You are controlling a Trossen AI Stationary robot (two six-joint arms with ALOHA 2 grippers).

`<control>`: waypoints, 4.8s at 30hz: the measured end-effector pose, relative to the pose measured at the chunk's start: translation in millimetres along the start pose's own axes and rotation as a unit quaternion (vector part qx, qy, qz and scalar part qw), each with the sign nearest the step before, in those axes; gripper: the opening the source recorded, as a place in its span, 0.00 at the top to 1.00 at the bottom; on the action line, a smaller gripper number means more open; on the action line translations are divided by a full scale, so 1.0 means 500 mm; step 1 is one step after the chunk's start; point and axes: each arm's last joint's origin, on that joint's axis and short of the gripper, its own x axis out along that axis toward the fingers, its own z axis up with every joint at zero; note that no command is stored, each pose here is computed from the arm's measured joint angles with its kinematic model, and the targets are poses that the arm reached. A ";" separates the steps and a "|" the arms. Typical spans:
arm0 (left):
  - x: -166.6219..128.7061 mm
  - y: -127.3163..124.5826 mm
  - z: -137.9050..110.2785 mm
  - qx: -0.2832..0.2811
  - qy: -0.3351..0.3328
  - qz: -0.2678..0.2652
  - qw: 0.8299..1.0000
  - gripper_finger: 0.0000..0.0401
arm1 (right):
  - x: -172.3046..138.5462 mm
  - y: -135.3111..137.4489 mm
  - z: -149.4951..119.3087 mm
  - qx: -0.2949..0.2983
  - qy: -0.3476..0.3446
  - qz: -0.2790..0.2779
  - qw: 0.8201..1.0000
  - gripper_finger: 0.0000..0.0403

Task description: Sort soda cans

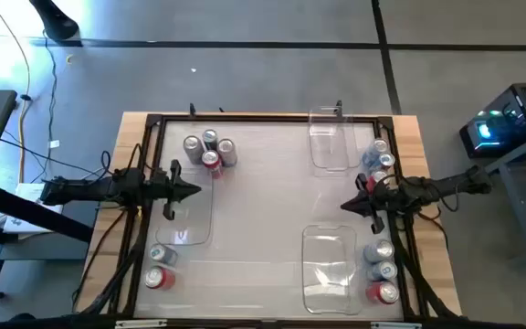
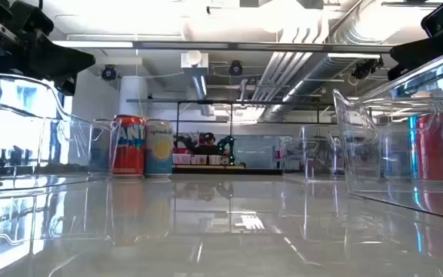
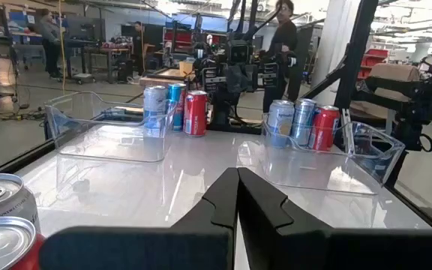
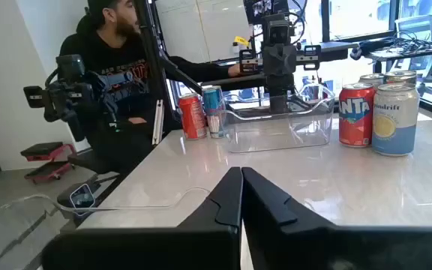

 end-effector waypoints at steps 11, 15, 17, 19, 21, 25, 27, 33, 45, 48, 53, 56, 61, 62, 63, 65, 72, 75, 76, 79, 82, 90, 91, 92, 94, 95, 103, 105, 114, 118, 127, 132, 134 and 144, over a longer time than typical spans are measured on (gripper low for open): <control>0.000 0.000 0.000 0.000 0.000 0.000 1.000 1.00 | 0.000 0.000 0.000 0.000 0.000 0.000 1.000 1.00; 0.000 0.000 0.000 0.000 0.000 0.000 1.000 1.00 | 0.000 0.000 0.000 0.000 0.000 0.000 1.000 1.00; 0.000 0.000 0.000 0.000 0.000 0.000 1.000 1.00 | 0.000 0.000 0.000 0.000 0.000 0.000 1.000 1.00; 0.000 0.000 0.000 0.000 0.000 0.000 1.000 1.00 | 0.000 0.000 0.000 0.000 0.000 0.000 1.000 1.00; 0.000 0.000 0.000 0.000 0.000 0.000 1.000 1.00 | 0.000 0.000 0.000 0.000 0.000 0.000 1.000 1.00; 0.000 0.000 0.000 0.000 0.000 0.000 1.000 1.00 | 0.000 0.000 0.000 0.000 0.000 0.000 1.000 1.00; 0.000 0.000 0.000 0.000 0.000 0.000 1.000 1.00 | 0.000 0.000 0.000 0.000 0.000 0.000 1.000 1.00; 0.000 0.000 0.000 0.000 0.000 0.000 1.000 1.00 | 0.000 0.000 0.000 0.000 0.000 0.000 1.000 1.00; 0.000 0.000 0.000 0.000 0.000 0.000 1.000 1.00 | 0.000 0.000 0.000 0.000 0.000 0.000 1.000 1.00; 0.000 0.000 0.000 0.000 0.000 0.000 1.000 1.00 | 0.000 0.000 0.000 0.000 0.000 0.000 1.000 1.00; 0.000 0.000 0.000 0.000 0.000 0.000 1.000 1.00 | 0.000 0.000 0.000 0.000 0.000 0.000 1.000 1.00; 0.000 0.000 0.000 0.000 0.000 0.000 1.000 1.00 | 0.000 0.000 0.000 0.000 0.000 0.000 1.000 1.00; 0.000 0.000 0.000 0.000 0.000 0.000 1.000 1.00 | 0.000 0.000 0.000 0.000 0.000 0.000 1.000 1.00; 0.000 0.000 0.000 -0.001 0.000 0.000 1.000 1.00 | 0.000 0.000 0.000 0.000 0.000 0.000 1.000 1.00; 0.000 0.000 0.000 -0.009 0.000 0.000 1.000 1.00 | 0.000 0.000 0.000 0.000 0.000 0.000 1.000 1.00; 0.000 0.000 0.000 -0.043 0.000 0.000 0.999 1.00 | 0.000 0.000 0.000 0.000 0.000 0.000 1.000 1.00; 0.000 -0.001 0.009 -0.090 -0.022 -0.004 0.996 1.00 | 0.000 0.000 0.000 0.000 0.000 0.000 1.000 1.00; -0.001 -0.001 0.015 -0.090 -0.037 -0.006 0.995 1.00 | 0.000 0.000 0.000 0.000 0.000 0.000 1.000 1.00; -0.001 -0.001 0.017 -0.090 -0.045 -0.005 0.995 1.00 | 0.000 0.000 0.000 0.000 0.000 0.000 1.000 1.00; -0.002 0.000 0.028 -0.093 -0.074 0.006 0.993 1.00 | 0.000 0.000 0.000 0.000 0.000 0.000 1.000 1.00; -0.003 0.001 0.035 -0.100 -0.094 0.012 0.990 1.00 | 0.000 0.000 0.000 0.000 0.000 0.000 1.000 1.00; -0.006 0.000 0.046 -0.117 -0.122 0.007 0.986 1.00 | 0.000 0.000 0.000 0.000 0.000 0.000 1.000 1.00; -0.005 0.000 0.047 -0.125 -0.124 0.006 0.984 1.00 | 0.000 0.000 0.000 0.000 0.000 0.000 1.000 1.00; -0.006 0.000 0.048 -0.128 -0.128 0.005 0.983 1.00 | 0.000 0.000 0.000 0.000 0.000 0.000 1.000 1.00; -0.007 0.000 0.051 -0.137 -0.136 0.003 0.981 1.00 | 0.000 0.000 0.000 0.000 0.000 0.000 1.000 1.00; -0.007 0.000 0.053 -0.142 -0.140 0.002 0.980 1.00 | 0.000 0.000 0.000 0.000 0.000 0.000 1.000 1.00; -0.014 -0.007 0.073 -0.080 -0.191 -0.029 0.978 0.97 | 0.000 0.000 0.000 0.000 0.000 0.000 1.000 1.00; -0.017 -0.010 0.079 -0.048 -0.208 -0.034 0.976 0.94 | 0.000 0.000 0.000 0.000 0.000 0.000 1.000 1.00; 0.020 -0.013 0.063 0.014 -0.127 0.043 0.991 0.76 | 0.000 0.000 0.000 0.000 0.000 0.000 1.000 1.00; 0.046 -0.025 0.096 0.019 -0.092 0.038 0.995 0.69 | 0.000 0.000 0.000 0.000 0.000 0.000 1.000 1.00; 0.124 -0.049 0.220 0.059 0.089 0.153 0.982 0.64 | 0.000 0.000 0.000 0.000 0.000 0.000 1.000 1.00; 0.167 -0.047 0.282 0.084 0.174 0.202 0.960 0.64 | 0.000 0.000 0.000 0.000 0.000 0.000 1.000 1.00; 0.185 -0.040 0.311 0.084 0.214 0.203 0.952 0.62 | 0.000 0.000 0.000 0.000 0.000 0.000 1.000 1.00; 0.300 0.066 0.379 0.074 0.404 0.154 0.898 0.34 | 0.000 0.000 0.000 0.000 0.000 0.000 1.000 1.00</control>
